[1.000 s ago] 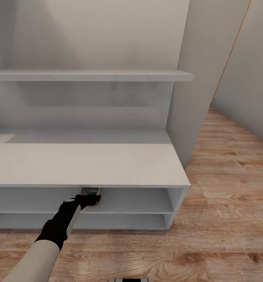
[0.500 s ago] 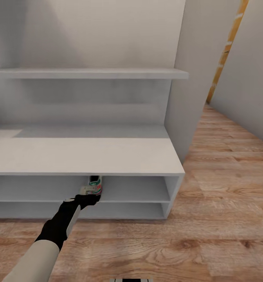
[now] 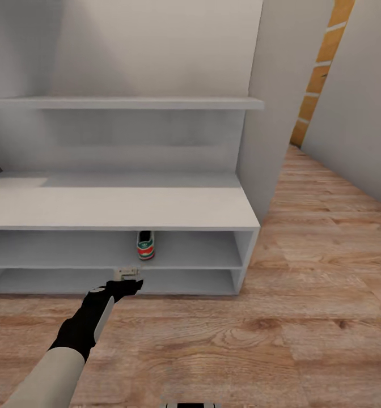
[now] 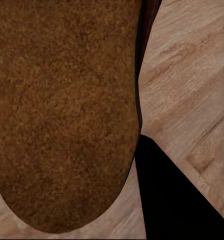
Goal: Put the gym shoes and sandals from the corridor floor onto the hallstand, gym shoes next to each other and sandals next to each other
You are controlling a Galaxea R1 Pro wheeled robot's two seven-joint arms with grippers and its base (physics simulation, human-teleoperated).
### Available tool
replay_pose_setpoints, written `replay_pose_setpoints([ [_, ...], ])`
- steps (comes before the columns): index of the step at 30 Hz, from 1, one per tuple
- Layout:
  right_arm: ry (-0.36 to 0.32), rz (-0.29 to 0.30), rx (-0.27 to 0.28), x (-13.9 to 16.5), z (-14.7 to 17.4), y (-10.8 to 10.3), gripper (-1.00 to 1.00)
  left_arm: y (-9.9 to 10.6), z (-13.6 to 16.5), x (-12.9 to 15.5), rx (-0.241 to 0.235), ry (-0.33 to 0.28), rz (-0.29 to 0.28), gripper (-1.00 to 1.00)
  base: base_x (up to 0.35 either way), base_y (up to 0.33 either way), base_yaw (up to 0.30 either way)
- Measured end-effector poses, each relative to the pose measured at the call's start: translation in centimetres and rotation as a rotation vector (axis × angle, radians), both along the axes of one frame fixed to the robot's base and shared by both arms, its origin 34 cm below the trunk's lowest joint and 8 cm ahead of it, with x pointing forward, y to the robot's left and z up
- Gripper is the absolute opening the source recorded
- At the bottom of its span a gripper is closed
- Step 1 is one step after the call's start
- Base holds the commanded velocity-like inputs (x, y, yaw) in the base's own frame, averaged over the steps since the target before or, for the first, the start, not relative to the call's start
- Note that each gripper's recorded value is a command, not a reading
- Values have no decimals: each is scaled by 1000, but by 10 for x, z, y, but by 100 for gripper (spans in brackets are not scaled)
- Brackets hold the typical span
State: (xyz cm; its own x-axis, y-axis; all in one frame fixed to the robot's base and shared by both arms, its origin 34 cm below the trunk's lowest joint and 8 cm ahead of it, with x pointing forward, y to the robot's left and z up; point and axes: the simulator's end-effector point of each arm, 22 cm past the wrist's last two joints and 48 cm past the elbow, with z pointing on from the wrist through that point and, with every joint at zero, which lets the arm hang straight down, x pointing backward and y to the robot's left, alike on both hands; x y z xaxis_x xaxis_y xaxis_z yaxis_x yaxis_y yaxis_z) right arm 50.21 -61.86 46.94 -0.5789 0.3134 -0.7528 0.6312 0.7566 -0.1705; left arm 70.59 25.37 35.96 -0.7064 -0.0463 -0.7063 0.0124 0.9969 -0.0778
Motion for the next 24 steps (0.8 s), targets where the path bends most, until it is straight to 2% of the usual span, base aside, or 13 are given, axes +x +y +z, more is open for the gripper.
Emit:
replay_pose_setpoints([
  [16,-1,3,1,1,0,1,-100,0,6,6,-4,-42,0,100,-165,276,0],
  [24,-1,3,1,1,0,1,-100,6,7,6,-6,-45,11,100,-58,300,0],
])
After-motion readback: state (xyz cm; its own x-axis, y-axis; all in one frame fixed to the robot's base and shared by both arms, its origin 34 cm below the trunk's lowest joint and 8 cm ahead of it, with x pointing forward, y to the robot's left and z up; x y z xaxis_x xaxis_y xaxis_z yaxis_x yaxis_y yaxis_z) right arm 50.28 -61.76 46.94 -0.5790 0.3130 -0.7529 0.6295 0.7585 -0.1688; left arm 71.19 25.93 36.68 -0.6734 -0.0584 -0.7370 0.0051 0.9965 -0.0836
